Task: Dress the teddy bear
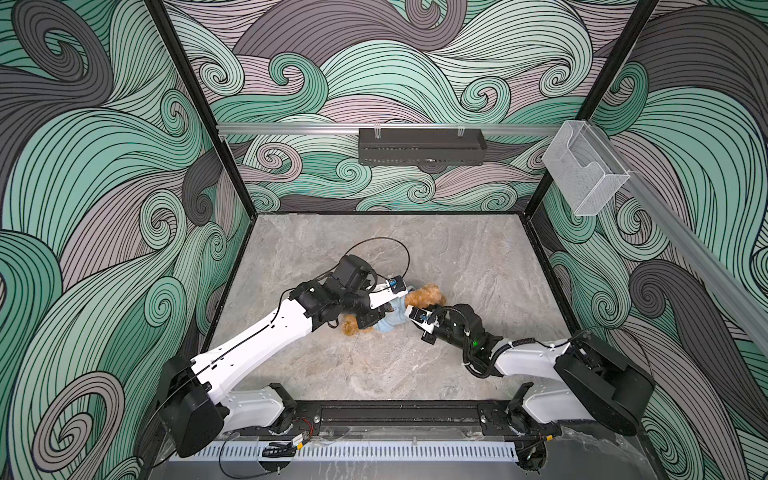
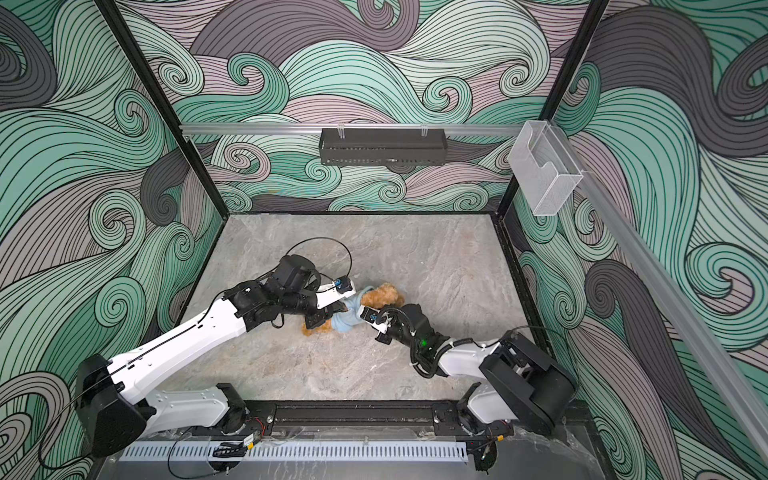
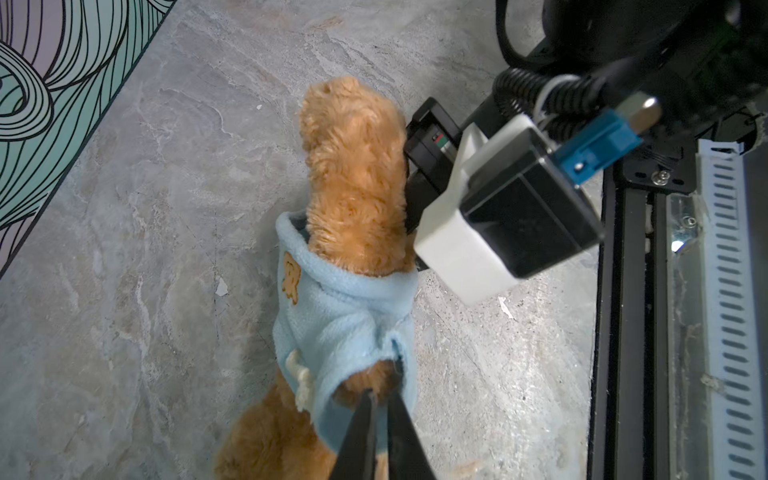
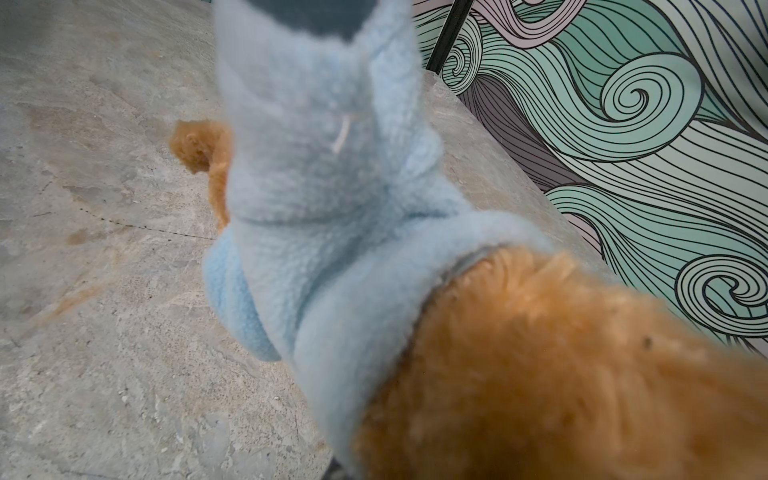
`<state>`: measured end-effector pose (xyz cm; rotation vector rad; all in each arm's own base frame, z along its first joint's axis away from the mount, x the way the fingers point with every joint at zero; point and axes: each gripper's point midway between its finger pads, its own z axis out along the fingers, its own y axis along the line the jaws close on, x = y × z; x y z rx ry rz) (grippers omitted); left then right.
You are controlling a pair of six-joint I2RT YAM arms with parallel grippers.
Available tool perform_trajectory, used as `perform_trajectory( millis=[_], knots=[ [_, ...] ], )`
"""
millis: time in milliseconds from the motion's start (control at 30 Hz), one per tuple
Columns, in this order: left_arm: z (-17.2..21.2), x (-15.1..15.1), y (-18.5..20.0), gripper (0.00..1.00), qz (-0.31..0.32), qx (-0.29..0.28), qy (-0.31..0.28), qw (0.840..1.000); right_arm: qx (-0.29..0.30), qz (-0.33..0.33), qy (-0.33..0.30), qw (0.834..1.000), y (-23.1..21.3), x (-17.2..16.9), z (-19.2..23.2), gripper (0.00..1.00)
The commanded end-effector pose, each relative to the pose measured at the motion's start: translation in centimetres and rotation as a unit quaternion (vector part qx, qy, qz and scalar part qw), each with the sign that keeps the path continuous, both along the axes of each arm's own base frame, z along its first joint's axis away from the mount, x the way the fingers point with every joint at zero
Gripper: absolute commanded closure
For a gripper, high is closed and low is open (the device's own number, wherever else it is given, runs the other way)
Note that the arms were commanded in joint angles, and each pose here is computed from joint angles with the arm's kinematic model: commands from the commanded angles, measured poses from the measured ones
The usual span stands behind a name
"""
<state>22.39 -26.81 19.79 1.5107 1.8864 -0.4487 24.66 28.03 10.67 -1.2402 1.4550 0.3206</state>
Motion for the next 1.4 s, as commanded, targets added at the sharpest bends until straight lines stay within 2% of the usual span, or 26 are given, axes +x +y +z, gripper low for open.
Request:
perform_trajectory(
  millis=[0, 367, 700, 900, 1033, 1100, 1367],
  knots=[
    [0.3, -0.2, 0.1, 0.89, -0.015, 0.018, -0.013, 1.000, 0.015, -0.001, -0.025, 1.000, 0.3, 0.3, 1.6, 0.88],
    [-1.0, 1.3, -0.3, 0.90, -0.007, 0.050, -0.018, 0.999, 0.014, -0.004, -0.026, 1.000, 0.3, 0.5, 1.6, 0.89],
    [-1.1, 2.3, -1.6, 0.72, 0.004, 0.033, -0.019, 0.999, 0.015, -0.007, -0.025, 1.000, 0.2, 0.5, 1.7, 0.91],
    [-1.5, 3.4, -1.9, 0.68, 0.026, 0.033, -0.025, 0.999, 0.017, -0.007, -0.026, 0.999, 0.2, 0.5, 1.8, 0.92],
    [-2.2, 3.2, -2.3, 0.62, 0.024, 0.032, -0.007, 0.999, 0.020, -0.006, -0.025, 0.999, 0.3, 0.5, 1.9, 0.93],
    [-2.2, 2.9, -2.6, 0.62, 0.018, 0.026, 0.000, 0.999, 0.022, -0.005, -0.024, 0.999, 0.3, 0.4, 2.0, 0.93],
    [-6.1, 1.9, -3.8, 0.62, -0.001, 0.055, 0.064, 0.996, 0.046, -0.008, -0.015, 0.999, 0.5, 0.4, 2.5, 0.94]
  ],
)
